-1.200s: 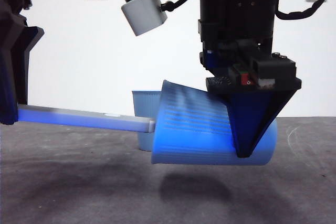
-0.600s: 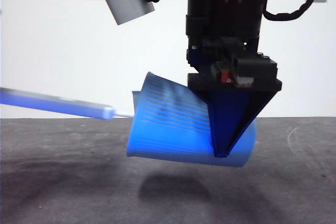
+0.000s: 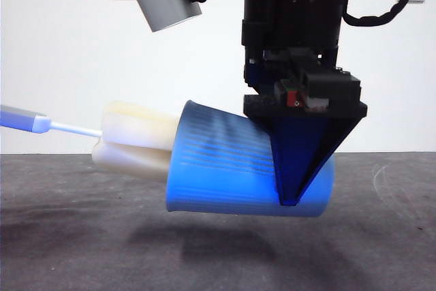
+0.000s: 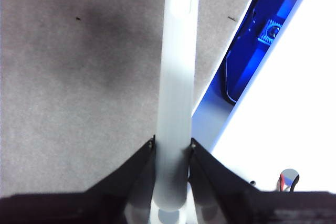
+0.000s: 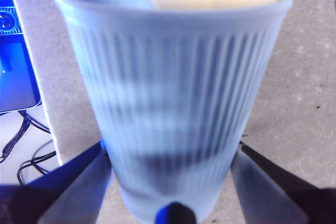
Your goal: Pick up the cup brush,pick up the cup,insert the brush into the cup,clean the cup,put the cup brush back,put the cup back to the fixed position on the table
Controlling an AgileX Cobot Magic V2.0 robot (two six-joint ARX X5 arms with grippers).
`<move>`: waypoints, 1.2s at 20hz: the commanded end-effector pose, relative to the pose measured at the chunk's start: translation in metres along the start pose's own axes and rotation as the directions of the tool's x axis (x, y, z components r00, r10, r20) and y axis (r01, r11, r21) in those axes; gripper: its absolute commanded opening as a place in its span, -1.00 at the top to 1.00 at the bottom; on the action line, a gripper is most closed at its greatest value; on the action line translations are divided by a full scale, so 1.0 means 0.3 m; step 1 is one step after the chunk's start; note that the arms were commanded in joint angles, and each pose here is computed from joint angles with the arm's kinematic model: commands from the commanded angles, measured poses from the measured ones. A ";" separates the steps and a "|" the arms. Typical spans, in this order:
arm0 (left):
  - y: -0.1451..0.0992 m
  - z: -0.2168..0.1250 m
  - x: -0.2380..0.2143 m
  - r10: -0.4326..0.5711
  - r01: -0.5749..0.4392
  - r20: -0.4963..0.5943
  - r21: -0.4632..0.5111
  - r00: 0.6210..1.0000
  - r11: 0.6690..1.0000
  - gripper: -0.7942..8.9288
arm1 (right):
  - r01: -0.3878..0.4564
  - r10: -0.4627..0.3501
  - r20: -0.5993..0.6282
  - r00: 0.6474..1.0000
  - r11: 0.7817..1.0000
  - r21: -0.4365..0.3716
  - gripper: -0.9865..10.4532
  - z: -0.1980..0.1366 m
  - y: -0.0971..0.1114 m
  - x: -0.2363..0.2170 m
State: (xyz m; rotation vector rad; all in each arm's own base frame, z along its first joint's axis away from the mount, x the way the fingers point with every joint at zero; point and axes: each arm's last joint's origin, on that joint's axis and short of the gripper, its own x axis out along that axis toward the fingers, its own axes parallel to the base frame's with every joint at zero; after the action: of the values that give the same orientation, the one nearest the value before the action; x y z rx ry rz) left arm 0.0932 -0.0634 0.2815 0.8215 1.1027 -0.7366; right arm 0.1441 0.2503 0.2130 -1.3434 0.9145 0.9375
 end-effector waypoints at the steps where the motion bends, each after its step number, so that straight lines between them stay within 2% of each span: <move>1: -0.002 -0.007 -0.013 -0.004 0.006 0.037 -0.054 0.999 0.999 0.85 | -0.017 0.017 -0.009 1.000 1.000 -0.004 0.86 0.001 0.008 0.004; 5: -0.012 -0.032 -0.036 0.023 -0.017 0.079 -0.067 0.997 0.998 0.85 | -0.010 0.012 -0.048 0.999 0.999 0.034 0.86 -0.016 0.009 -0.004; 10: -0.023 -0.065 -0.063 0.066 -0.055 0.128 -0.081 0.990 0.995 0.85 | 0.011 -0.010 -0.009 1.000 0.998 0.059 0.86 -0.027 -0.002 -0.035; 15: -0.023 -0.083 -0.074 0.105 -0.081 0.138 -0.173 0.985 0.982 0.85 | 0.043 -0.050 0.051 0.997 0.990 0.136 0.86 -0.045 -0.019 -0.085; 21: -0.019 -0.085 -0.074 0.111 -0.062 0.134 -0.323 0.985 0.944 0.85 | 0.069 -0.104 0.123 0.987 0.963 0.262 0.86 -0.071 -0.034 -0.149; 24: -0.017 -0.083 -0.074 0.115 -0.052 0.141 -0.388 0.983 0.920 0.85 | 0.081 -0.151 0.187 0.971 0.938 0.336 0.86 -0.082 -0.044 -0.191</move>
State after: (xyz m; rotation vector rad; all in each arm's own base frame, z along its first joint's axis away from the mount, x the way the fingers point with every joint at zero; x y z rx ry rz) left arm 0.0706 -0.0423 0.2944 0.5287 1.0173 -0.5194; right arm 0.1355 0.2251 0.2674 -1.0413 0.7822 0.8071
